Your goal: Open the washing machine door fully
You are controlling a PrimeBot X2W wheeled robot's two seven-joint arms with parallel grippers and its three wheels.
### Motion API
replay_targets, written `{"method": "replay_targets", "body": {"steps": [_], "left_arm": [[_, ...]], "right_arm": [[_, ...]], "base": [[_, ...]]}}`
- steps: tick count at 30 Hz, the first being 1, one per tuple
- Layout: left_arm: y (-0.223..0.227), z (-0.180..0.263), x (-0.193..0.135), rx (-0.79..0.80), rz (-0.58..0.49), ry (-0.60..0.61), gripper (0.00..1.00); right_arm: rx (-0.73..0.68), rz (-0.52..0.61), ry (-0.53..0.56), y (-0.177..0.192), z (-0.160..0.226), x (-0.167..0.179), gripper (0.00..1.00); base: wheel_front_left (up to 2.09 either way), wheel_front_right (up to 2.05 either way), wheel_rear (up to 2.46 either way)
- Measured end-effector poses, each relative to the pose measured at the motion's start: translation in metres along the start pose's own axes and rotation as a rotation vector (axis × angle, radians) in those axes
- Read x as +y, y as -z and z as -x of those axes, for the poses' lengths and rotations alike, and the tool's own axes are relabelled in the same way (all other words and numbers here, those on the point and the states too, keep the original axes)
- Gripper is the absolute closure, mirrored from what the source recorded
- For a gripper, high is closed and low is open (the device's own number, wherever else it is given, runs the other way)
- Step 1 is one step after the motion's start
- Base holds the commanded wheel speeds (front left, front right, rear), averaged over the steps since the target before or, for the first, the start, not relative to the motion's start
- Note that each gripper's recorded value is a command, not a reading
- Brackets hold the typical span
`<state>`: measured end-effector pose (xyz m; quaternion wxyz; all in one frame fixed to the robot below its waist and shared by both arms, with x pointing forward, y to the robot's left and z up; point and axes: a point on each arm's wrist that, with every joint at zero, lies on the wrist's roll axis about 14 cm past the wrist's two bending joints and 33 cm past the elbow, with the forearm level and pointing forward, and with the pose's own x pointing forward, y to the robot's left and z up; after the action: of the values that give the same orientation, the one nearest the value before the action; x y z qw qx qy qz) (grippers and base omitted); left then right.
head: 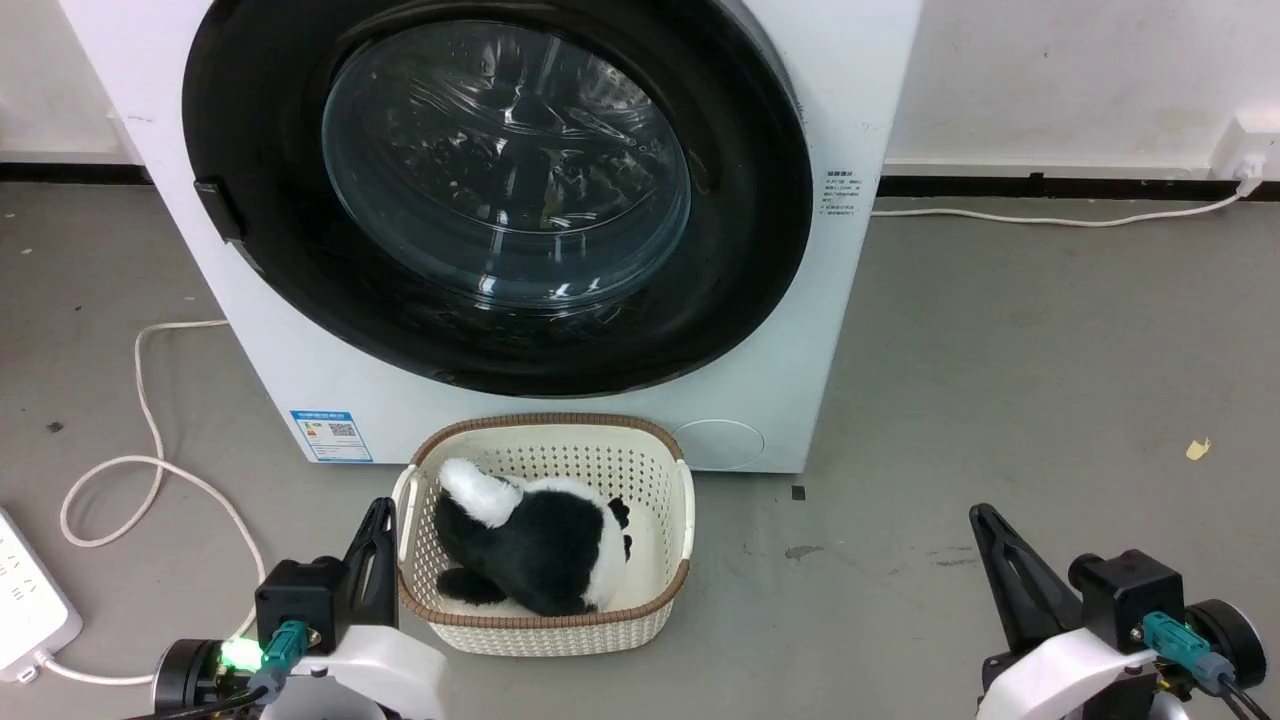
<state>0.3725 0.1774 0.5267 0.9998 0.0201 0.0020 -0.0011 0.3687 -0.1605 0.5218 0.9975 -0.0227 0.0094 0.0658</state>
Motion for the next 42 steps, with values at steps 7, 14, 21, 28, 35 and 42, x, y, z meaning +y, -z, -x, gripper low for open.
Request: {"method": "replay_targets", "body": {"steps": [7,14,21,28,35,42], "left_arm": [[0.0,0.0,-0.0001,0.0,0.0,0.0,1.0],[0.0,0.0,-0.0001,0.0,0.0,0.0,1.0],[0.0,0.0,-0.0001,0.0,0.0,0.0,1.0],[0.0001,0.0,0.0,0.0,0.001,0.0,0.0],[0.0004,0.0,-0.0002,0.001,0.002,0.001,0.0],[0.0005,-0.0003,-0.0022,-0.005,0.002,0.006,0.0]], "right_arm": [[0.0,0.0,0.0,0.0,0.0,-0.0001,1.0],[0.0,0.0,0.0,0.0,0.0,-0.0001,1.0],[0.0,0.0,0.0,0.0,0.0,-0.0001,1.0],[0.0,0.0,0.0,0.0002,0.0001,0.0001,0.0],[0.0,-0.002,-0.003,0.0003,0.0,0.0011,0.0],[-0.005,-0.006,-0.003,0.0008,-0.0005,0.0008,0.0]], "base": [[0.0,0.0,0.0],[0.0,0.0,0.0],[0.0,0.0,0.0],[0.0,0.0,0.0],[0.0,0.0,0.0],[0.0,0.0,0.0]]}}
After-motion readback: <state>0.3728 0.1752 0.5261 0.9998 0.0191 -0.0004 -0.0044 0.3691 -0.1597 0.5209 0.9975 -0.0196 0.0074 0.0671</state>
